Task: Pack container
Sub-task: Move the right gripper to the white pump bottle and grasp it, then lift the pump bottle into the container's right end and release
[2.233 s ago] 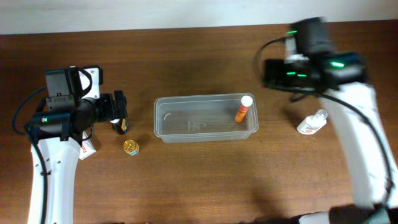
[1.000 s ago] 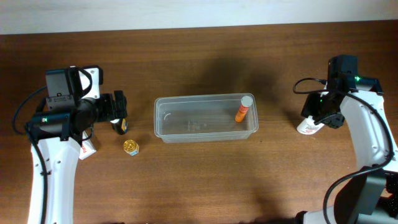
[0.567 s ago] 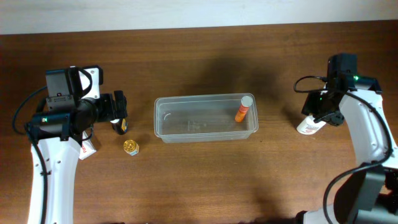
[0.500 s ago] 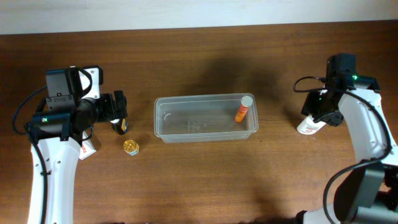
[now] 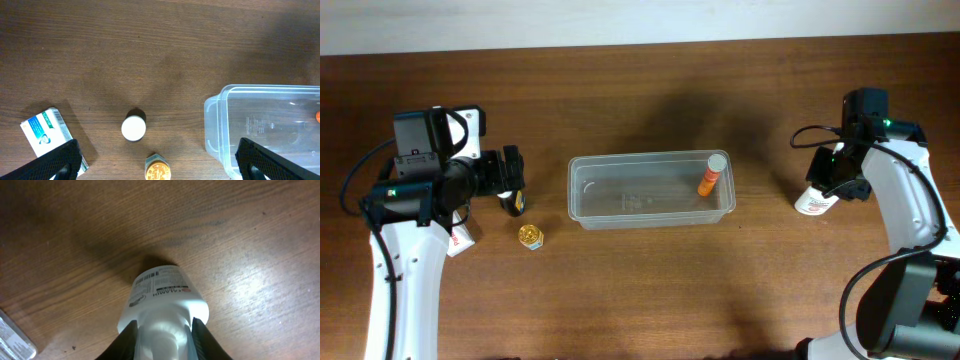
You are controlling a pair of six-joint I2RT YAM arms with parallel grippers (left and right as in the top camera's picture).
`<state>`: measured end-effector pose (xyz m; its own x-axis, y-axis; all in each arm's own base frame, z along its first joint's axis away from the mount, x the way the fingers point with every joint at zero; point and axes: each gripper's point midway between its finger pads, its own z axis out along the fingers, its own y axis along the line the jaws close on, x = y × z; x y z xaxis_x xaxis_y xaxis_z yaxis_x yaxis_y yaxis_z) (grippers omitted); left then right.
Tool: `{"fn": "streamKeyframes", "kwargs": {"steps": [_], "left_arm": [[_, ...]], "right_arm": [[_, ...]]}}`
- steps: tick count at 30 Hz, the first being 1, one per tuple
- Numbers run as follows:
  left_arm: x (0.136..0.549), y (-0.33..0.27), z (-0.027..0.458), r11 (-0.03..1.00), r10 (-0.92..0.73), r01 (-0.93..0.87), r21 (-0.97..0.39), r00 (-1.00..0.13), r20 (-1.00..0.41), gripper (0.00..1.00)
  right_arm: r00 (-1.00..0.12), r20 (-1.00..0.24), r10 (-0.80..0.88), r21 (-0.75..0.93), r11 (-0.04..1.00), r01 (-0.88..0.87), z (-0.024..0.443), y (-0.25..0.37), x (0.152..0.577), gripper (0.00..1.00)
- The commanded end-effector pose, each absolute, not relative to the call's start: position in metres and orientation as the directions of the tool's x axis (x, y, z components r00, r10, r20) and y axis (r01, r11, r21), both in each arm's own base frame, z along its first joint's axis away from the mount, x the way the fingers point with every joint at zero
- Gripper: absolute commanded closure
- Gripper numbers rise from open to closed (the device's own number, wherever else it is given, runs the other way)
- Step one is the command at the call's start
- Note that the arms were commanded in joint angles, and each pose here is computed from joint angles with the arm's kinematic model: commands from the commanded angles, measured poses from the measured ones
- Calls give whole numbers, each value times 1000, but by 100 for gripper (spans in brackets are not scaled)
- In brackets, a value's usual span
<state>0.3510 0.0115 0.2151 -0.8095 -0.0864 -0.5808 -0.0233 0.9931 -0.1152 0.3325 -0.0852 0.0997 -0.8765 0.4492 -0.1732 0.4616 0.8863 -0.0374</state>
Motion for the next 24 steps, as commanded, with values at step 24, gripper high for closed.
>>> {"fn": "streamKeyframes", "kwargs": {"steps": [24], "left_arm": [[354,13,223,993,-95,-31,-116,-798,-595,1]], "right_arm": [[-924,-382,-14,151,986,-77,240,70,282,80]]}}
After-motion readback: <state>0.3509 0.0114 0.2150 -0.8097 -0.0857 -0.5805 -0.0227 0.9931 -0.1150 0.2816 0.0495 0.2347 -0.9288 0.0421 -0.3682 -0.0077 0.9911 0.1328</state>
